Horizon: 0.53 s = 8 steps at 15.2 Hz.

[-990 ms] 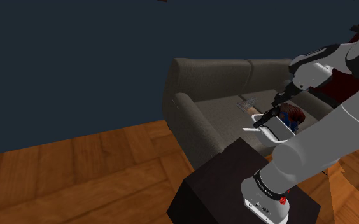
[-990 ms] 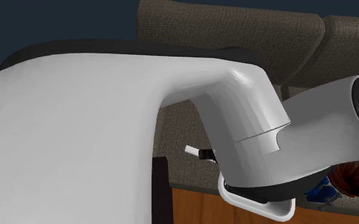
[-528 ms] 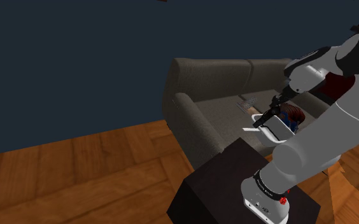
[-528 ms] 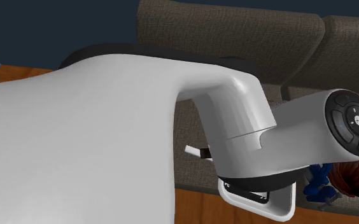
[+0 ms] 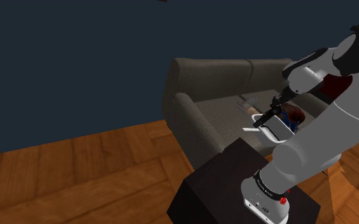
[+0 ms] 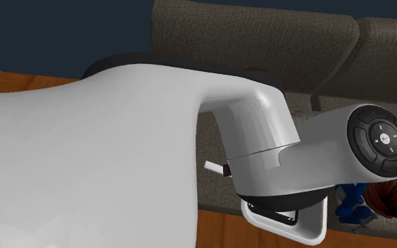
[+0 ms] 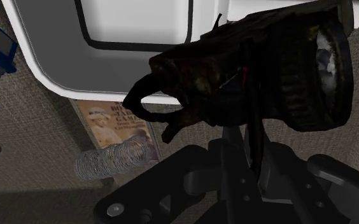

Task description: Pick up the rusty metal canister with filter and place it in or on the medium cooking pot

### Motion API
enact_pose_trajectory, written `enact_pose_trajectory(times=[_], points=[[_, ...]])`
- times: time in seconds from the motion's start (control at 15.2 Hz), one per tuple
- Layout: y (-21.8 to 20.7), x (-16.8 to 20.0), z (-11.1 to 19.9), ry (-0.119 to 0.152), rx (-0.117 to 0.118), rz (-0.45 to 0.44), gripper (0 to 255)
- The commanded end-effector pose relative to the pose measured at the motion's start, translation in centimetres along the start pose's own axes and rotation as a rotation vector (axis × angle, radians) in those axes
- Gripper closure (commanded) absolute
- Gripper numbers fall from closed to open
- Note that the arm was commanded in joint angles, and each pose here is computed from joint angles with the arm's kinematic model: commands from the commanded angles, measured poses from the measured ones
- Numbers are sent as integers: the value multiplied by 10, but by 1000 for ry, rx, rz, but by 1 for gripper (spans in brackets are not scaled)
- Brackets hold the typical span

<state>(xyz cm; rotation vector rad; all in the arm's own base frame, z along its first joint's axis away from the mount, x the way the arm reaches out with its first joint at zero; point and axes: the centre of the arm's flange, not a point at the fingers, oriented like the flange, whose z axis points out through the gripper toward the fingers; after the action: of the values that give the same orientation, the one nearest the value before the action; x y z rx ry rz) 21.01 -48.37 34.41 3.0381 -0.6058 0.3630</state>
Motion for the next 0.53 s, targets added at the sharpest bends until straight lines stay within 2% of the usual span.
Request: enact_pose_trajectory(times=[0.0,0.07,0.4,0.46], points=[[-9,-11,19,-62,85,3,255],[-12,-11,15,-63,84,3,0],[-9,-11,19,-62,85,3,0],[-8,-10,5,-62,85,3,0]])
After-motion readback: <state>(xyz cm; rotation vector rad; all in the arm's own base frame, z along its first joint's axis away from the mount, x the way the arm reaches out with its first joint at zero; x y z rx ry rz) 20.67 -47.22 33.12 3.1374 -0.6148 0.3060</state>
